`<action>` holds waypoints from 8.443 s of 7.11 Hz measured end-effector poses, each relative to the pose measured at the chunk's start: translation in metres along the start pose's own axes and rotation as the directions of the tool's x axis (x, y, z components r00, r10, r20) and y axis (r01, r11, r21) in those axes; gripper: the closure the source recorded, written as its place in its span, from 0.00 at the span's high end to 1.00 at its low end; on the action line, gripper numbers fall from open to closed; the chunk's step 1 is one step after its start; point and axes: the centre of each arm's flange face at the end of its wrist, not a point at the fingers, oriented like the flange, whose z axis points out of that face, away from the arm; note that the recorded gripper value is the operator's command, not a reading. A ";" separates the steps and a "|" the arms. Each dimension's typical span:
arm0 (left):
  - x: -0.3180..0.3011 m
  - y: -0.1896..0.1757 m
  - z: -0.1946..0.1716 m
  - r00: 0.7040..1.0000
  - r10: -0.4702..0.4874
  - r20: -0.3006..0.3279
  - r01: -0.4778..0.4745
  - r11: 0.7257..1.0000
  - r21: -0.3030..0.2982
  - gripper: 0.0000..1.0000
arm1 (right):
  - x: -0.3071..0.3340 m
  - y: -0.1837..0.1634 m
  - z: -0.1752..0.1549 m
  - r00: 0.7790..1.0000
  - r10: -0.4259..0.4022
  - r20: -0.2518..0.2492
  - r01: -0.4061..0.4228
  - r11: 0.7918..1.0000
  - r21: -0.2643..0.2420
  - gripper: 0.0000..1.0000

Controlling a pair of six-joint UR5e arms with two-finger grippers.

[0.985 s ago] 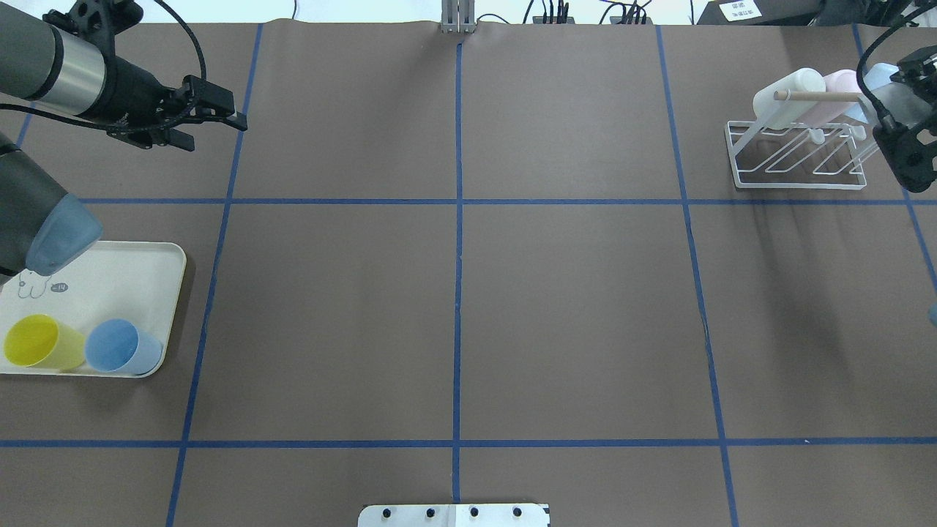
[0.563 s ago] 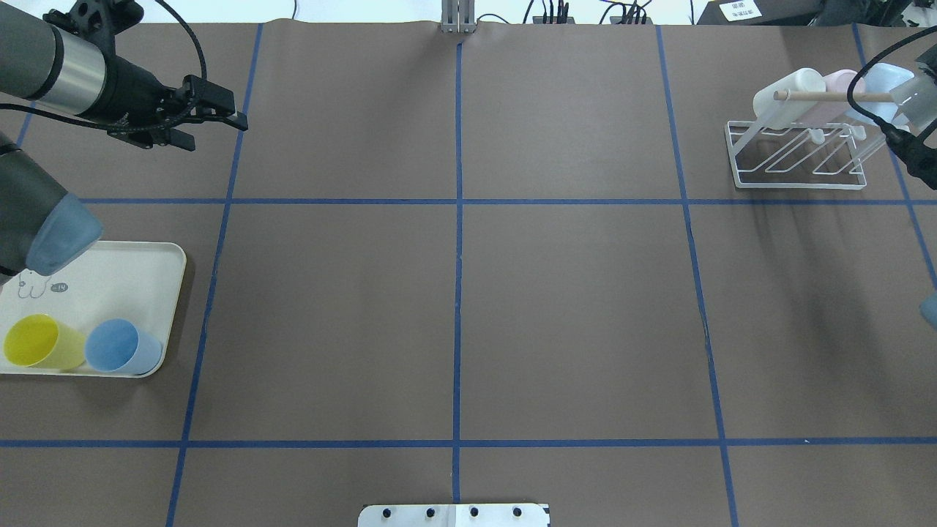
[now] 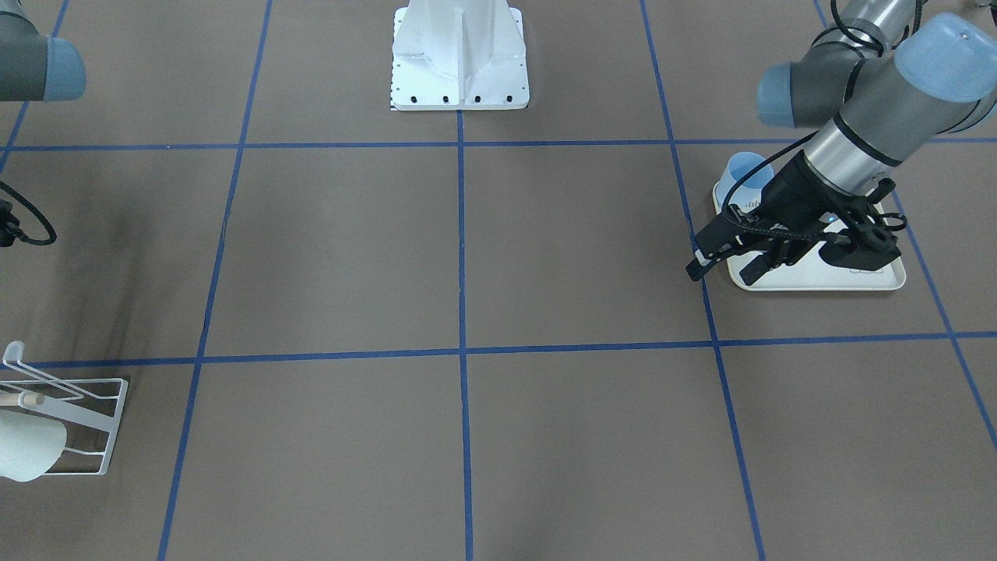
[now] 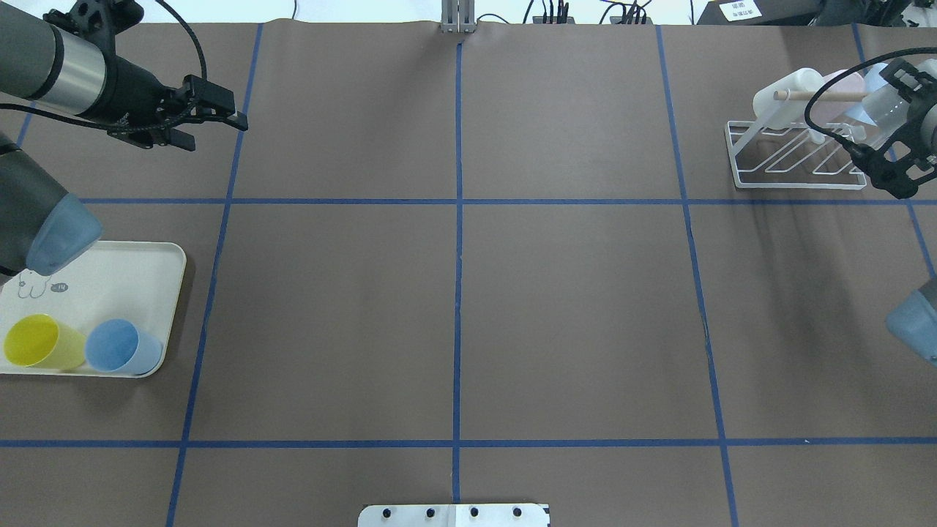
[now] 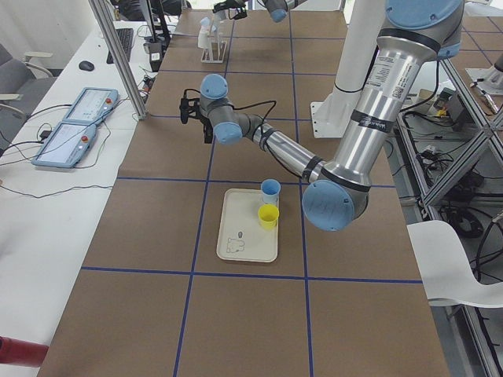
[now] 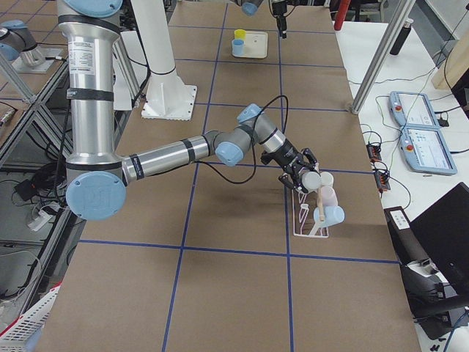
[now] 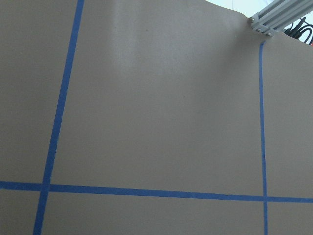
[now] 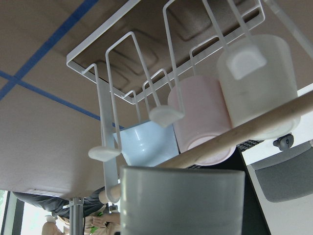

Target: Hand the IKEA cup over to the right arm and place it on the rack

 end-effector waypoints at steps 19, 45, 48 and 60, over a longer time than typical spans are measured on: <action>-0.017 0.016 -0.017 0.999 0.038 0.002 -0.038 0.999 -0.001 1.00 | 0.076 -0.034 -0.013 0.980 0.174 -0.095 -0.170 0.984 0.049 0.99; -0.281 0.171 -0.059 0.913 0.332 0.236 -0.258 0.920 -0.294 0.00 | 0.187 -0.131 -0.210 -0.108 0.691 0.715 -0.988 -0.157 0.002 1.00; -0.233 0.118 -0.105 0.940 0.244 0.240 -0.201 0.961 -0.192 0.00 | 0.197 -0.142 -0.196 -0.052 0.685 0.727 -0.975 -0.193 0.111 1.00; 0.131 0.032 -0.089 0.927 -0.364 -0.096 0.312 0.886 -0.343 0.00 | 0.302 -0.270 -0.272 0.017 0.687 0.727 -0.611 -0.568 0.551 0.99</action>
